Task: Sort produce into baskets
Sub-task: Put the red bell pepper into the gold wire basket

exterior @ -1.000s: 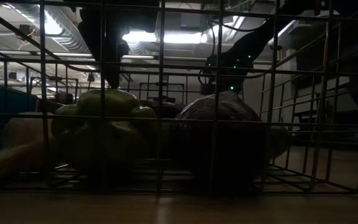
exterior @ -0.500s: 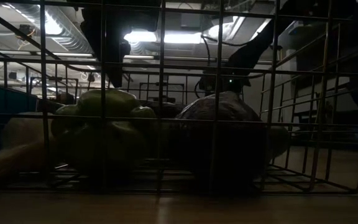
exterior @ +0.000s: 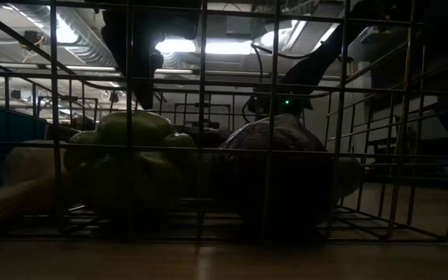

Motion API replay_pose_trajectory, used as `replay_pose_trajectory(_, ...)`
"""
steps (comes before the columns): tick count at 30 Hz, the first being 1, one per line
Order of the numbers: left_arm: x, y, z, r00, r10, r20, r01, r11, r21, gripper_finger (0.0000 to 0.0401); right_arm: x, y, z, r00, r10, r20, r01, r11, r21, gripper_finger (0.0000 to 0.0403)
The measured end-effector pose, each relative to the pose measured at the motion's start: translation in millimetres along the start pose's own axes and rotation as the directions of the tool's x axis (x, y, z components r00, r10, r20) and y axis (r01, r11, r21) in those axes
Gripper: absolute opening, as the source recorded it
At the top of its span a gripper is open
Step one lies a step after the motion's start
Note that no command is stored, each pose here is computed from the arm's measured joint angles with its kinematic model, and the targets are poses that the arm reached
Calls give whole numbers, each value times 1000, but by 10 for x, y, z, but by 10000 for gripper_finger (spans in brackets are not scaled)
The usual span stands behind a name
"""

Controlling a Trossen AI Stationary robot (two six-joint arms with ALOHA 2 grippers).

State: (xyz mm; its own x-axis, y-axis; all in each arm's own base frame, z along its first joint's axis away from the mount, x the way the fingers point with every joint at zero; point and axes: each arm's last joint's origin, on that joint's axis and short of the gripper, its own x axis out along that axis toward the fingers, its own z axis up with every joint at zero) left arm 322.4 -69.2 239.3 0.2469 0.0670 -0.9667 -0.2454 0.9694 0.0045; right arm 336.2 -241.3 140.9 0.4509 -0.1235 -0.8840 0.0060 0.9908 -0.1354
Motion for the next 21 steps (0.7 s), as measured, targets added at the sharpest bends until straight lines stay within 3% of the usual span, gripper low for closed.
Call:
replay_pose_trajectory(5, 0, 0, 0, 1000, 0, 0, 0, 1000, -2, 147, -46, -17, 23, 999, -13, -41, 14, 1000, 15, 79)
replay_pose_trajectory(14, 0, 0, -1, 1000, 0, -1, 0, 1000, 11, 147, -405, -63, 196, 977, 75, -201, -68, 997, 44, 88)
replay_pose_trajectory(21, 0, 3, -7, 1000, 3, -8, -3, 1000, 21, 147, -810, 138, 498, 935, 167, -313, -162, 986, 41, 89)
